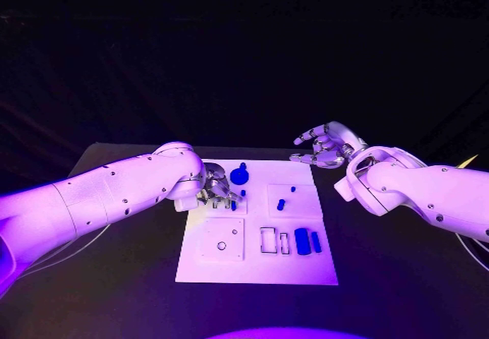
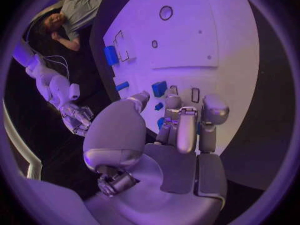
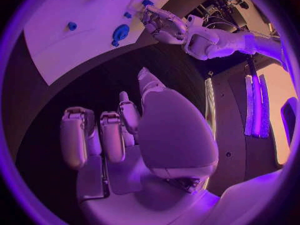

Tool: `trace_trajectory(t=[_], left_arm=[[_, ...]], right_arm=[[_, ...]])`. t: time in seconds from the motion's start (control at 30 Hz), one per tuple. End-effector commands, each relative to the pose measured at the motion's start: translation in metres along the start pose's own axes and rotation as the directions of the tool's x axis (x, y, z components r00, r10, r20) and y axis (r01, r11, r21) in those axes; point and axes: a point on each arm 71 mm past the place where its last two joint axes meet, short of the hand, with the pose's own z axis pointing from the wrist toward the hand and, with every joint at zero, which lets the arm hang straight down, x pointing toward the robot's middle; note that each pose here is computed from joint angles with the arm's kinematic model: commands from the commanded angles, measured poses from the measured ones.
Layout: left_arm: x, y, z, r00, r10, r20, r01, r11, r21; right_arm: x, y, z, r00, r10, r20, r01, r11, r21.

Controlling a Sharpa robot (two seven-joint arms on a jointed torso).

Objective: Assemble the parts on the task board

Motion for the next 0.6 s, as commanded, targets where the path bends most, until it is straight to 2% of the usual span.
trace_trajectory(t=[0.03, 0.6], left_arm=[[0.0004, -0.0022, 0.0001, 1.000, 0.000, -0.003, 0.000, 1.000, 0.007], [0.0018, -0.0027, 0.0004, 1.000, -0.013, -0.022, 0.013, 1.000, 0.017]], right_arm=[[0.0004, 0.0010, 0.0005, 1.000, -0.001, -0.002, 0.001, 1.000, -0.004], [0.0019, 0.0014, 0.0020, 1.000, -0.002, -0.008, 0.002, 1.000, -0.004]])
